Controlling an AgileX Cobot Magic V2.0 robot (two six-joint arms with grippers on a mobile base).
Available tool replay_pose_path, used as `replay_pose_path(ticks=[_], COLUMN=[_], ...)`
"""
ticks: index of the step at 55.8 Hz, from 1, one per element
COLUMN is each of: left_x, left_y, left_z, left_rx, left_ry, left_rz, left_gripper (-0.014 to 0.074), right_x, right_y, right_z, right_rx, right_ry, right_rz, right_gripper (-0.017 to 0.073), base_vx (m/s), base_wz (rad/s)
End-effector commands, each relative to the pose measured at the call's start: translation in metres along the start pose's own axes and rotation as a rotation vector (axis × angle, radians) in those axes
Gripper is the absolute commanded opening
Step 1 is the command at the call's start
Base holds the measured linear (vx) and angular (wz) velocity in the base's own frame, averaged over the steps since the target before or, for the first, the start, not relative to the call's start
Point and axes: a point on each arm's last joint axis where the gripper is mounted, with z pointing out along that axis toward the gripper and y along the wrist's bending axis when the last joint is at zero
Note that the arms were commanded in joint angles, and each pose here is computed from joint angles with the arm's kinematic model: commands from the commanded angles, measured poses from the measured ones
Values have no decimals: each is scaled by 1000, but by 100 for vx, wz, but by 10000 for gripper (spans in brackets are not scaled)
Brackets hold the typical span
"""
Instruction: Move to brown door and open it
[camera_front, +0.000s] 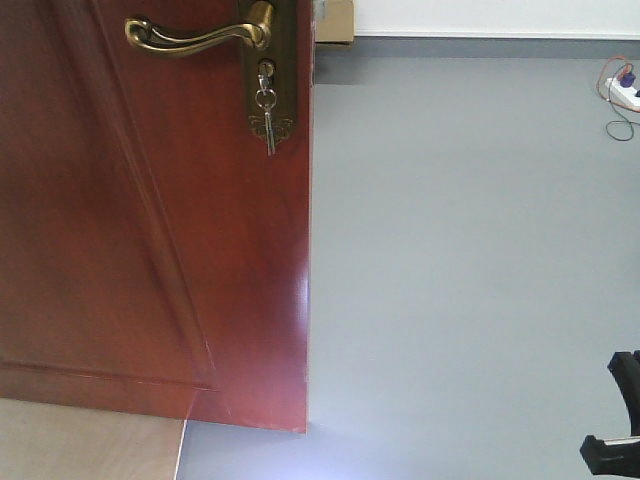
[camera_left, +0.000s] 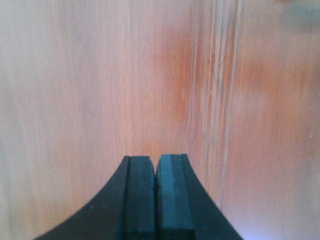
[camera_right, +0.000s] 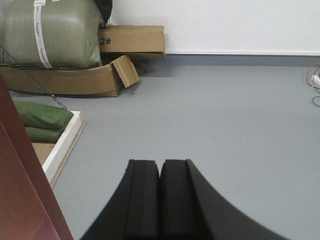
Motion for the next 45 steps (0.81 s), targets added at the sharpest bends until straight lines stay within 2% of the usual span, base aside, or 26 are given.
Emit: replay_pose_path(ticks=[1, 45], left_x=[-14, -14], left_y=[-1, -1], left_z=[-2, -2], left_rx=[8, 8], left_ry=[-111, -111], left_rz=[-14, -14], left_gripper=[67, 67], right_x=[-6, -6], right_y=[0, 0], right_z=[0, 0], right_rx=[3, 3], right_ry=[-79, -79], right_rz=[-10, -10], right_gripper=[0, 0], base_vx=[0, 0], base_wz=[0, 0])
